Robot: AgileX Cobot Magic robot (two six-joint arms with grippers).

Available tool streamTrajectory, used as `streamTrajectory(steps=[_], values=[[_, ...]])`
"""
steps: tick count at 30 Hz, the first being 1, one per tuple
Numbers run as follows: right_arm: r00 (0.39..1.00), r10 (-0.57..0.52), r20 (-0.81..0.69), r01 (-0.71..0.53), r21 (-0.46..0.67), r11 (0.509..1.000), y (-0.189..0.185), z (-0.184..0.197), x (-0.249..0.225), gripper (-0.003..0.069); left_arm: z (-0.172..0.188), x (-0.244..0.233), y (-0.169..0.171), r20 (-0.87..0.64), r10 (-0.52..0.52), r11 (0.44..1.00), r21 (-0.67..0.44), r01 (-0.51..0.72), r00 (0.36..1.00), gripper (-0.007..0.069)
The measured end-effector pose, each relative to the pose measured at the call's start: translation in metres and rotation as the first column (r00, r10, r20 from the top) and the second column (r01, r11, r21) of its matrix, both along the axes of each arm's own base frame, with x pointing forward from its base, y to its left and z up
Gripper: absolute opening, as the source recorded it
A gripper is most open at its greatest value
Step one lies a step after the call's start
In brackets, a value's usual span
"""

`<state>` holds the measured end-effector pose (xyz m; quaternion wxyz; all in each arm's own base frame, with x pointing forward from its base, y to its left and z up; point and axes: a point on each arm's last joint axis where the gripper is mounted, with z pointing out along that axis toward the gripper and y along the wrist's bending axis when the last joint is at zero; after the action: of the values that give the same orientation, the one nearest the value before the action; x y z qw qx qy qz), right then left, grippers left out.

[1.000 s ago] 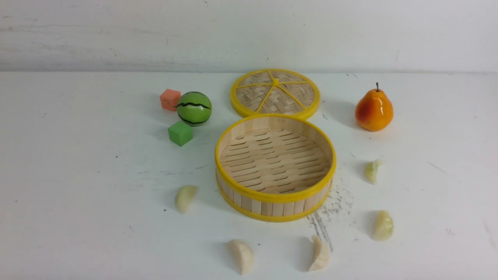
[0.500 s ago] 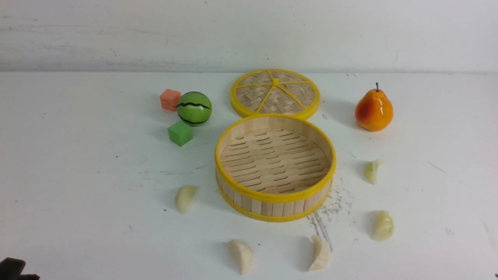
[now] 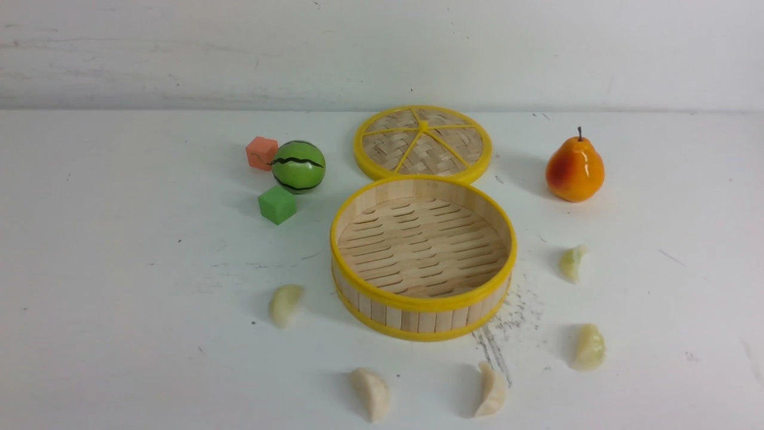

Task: Put the dumplings into the steamer on the white table.
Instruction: 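Reach for and grasp a dumpling on the table with the left gripper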

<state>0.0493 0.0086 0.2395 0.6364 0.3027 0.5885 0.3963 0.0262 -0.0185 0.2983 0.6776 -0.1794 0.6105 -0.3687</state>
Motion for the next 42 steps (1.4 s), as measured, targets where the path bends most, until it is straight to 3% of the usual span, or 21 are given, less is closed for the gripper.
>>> streamTrajectory(steps=[2,5,9,11,13,16,19,22,24,29,34,39,42], values=[[0.998,-0.027,0.054,0.032,-0.099,0.995,-0.001,0.018,-0.002,0.0240,0.017,-0.003,-0.002,0.016,0.001,0.990,0.138,-0.003,1.000,0.0237],[0.994,-0.051,0.096,0.079,-0.328,0.941,-0.001,0.055,0.002,0.0221,0.036,0.010,-0.004,-0.085,0.002,0.951,0.309,0.024,0.996,0.0237],[0.997,0.004,0.071,0.040,-0.606,0.794,0.005,0.098,0.024,0.0136,0.050,0.046,-0.004,-0.333,0.028,0.881,0.454,0.134,0.943,0.0237],[0.997,0.080,-0.011,-0.064,-0.711,0.701,0.012,0.111,0.047,0.0069,0.053,0.070,-0.002,-0.495,0.060,0.835,0.500,0.228,0.867,0.0237],[0.975,0.186,-0.121,-0.213,-0.746,0.631,0.020,0.117,0.070,0.0011,0.052,0.091,-0.001,-0.624,0.077,0.799,0.505,0.326,0.778,0.0237],[0.913,0.298,-0.278,-0.403,-0.720,0.565,0.029,0.115,0.100,-0.0020,0.051,0.117,-0.008,-0.734,0.068,0.766,0.472,0.436,0.675,0.0237],[0.804,0.401,-0.439,-0.594,-0.630,0.500,0.037,0.103,0.130,-0.0020,0.048,0.145,-0.025,-0.801,0.042,0.703,0.448,0.552,0.597,0.0237],[0.741,0.444,-0.505,-0.672,-0.566,0.478,0.040,0.098,0.146,-0.0020,0.044,0.162,-0.042,-0.830,0.029,0.642,0.443,0.626,0.557,0.0237],[0.689,0.480,-0.543,-0.725,-0.519,0.454,0.042,0.095,0.157,-0.0020,0.037,0.187,-0.063,-0.871,0.031,0.585,0.414,0.697,0.490,0.0237],[0.637,0.505,-0.582,-0.771,-0.466,0.435,0.045,0.092,0.159,-0.0016,0.019,0.233,-0.091,-0.932,0.070,0.566,0.331,0.755,0.356,0.0237],[0.584,0.486,-0.650,-0.811,-0.440,0.387,0.053,0.087,0.152,-0.0013,0.001,0.278,-0.107,-0.943,0.102,0.550,0.318,0.772,0.316,0.0249],[0.416,0.384,-0.824,-0.907,-0.347,0.238,0.062,0.072,0.134,-0.0008,-0.024,0.311,-0.116,-0.937,0.142,0.523,0.345,0.779,0.319,0.0296],[0.319,0.264,-0.910,-0.942,-0.274,0.192,0.061,0.063,0.123,-0.0004,-0.042,0.326,-0.120,-0.936,0.160,0.515,0.351,0.782,0.314,0.0359]])
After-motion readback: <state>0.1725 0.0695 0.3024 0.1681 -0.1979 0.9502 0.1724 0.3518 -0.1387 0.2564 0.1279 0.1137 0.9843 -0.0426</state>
